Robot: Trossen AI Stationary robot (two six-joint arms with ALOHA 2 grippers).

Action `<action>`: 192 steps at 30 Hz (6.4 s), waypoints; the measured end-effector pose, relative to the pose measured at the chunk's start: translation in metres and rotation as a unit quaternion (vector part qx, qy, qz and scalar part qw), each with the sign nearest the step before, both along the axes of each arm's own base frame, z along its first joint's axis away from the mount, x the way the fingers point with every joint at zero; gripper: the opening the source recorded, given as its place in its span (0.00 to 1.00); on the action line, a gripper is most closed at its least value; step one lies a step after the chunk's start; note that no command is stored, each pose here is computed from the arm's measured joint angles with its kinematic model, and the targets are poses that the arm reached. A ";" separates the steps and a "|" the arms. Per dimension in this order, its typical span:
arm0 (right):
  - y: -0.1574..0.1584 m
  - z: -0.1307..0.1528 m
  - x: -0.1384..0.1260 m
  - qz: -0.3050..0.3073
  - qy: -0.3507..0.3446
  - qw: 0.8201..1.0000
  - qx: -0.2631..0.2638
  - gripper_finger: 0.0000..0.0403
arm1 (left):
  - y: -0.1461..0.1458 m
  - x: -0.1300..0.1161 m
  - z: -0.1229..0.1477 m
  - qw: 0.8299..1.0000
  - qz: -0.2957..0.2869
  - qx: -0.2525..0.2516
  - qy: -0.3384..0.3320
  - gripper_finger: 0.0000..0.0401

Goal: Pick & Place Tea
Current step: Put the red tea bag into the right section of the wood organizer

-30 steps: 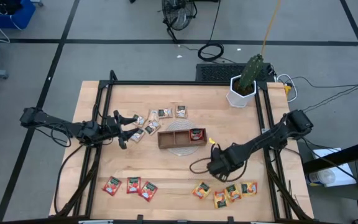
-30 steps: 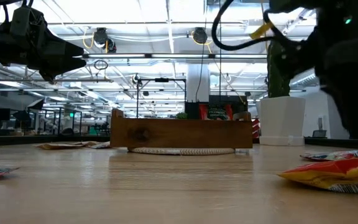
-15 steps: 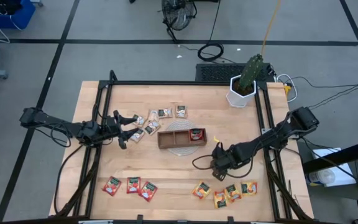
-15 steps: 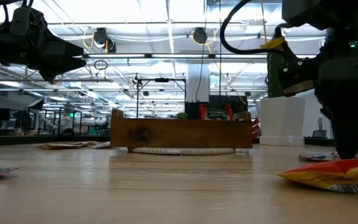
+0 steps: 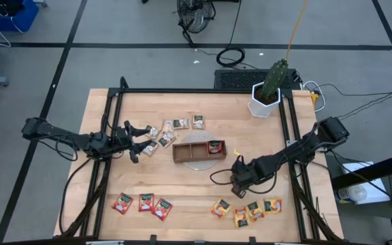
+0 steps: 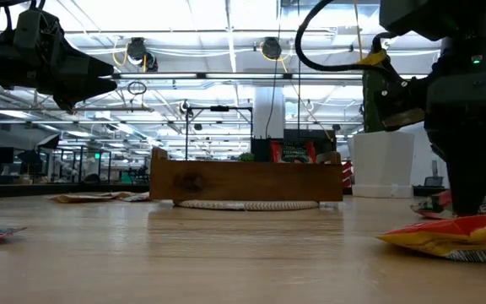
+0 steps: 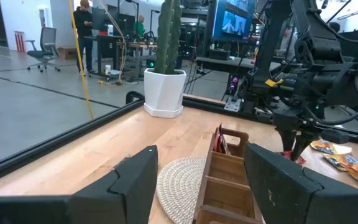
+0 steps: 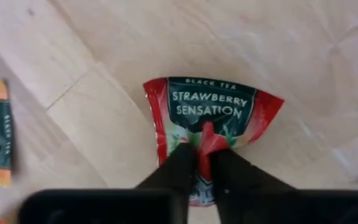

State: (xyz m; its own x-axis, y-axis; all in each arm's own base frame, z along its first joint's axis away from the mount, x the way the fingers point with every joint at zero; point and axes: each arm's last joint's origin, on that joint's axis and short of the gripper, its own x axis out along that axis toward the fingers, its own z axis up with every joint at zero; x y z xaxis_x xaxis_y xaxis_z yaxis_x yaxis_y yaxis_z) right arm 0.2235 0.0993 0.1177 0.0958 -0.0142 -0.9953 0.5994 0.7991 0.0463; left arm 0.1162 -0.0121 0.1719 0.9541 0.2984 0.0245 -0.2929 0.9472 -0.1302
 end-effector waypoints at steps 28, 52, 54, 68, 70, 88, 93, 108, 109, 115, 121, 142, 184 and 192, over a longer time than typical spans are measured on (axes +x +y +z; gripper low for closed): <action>-0.019 0.036 0.065 -0.022 -0.409 0.823 -0.393 0.01 | 0.000 0.000 0.000 1.000 0.000 0.000 0.000 0.60; -0.034 0.009 0.078 -0.041 -0.379 0.817 -0.432 0.02 | 0.000 0.000 0.000 1.000 0.000 0.000 0.000 0.60; -0.035 0.009 0.078 -0.042 -0.376 0.816 -0.437 0.01 | 0.000 0.000 0.000 1.000 0.000 0.000 0.000 0.60; -0.038 0.007 0.079 -0.024 -0.368 0.827 -0.424 0.18 | 0.000 0.000 0.000 1.000 0.000 0.000 0.000 0.60; -0.038 0.007 0.079 -0.022 -0.367 0.827 -0.424 0.22 | 0.000 0.000 0.000 1.000 0.000 0.000 0.000 0.60; -0.028 0.010 0.082 0.063 -0.381 0.830 -0.402 0.38 | 0.000 0.000 0.000 1.000 0.000 0.000 0.000 0.60; -0.020 0.011 0.078 0.069 -0.361 0.817 -0.444 0.36 | 0.000 0.000 0.000 1.000 0.000 0.000 0.000 0.60; -0.012 0.009 0.073 0.081 -0.347 0.812 -0.463 0.63 | 0.000 0.000 0.000 1.000 0.000 0.000 0.000 0.60; -0.012 0.009 0.073 0.082 -0.346 0.811 -0.464 0.66 | 0.000 0.000 0.000 1.000 0.000 0.000 0.000 0.60; -0.015 0.008 0.075 0.089 -0.356 0.822 -0.437 0.74 | 0.000 0.000 0.000 1.000 0.000 0.000 0.000 0.60; -0.015 0.003 0.072 0.096 -0.344 0.836 -0.415 0.73 | 0.000 0.000 0.000 1.000 0.000 0.000 0.000 0.60; -0.013 0.000 0.061 0.213 -0.243 0.829 -0.456 0.67 | 0.000 0.000 0.000 1.000 0.000 0.000 0.000 0.60; -0.079 0.083 0.101 0.432 -0.115 0.877 -0.179 0.00 | 0.000 0.000 0.000 1.000 0.000 0.000 0.000 0.60; -0.083 0.074 0.095 0.435 -0.098 0.880 -0.164 0.00 | 0.000 0.000 0.000 1.000 0.000 0.000 0.000 0.60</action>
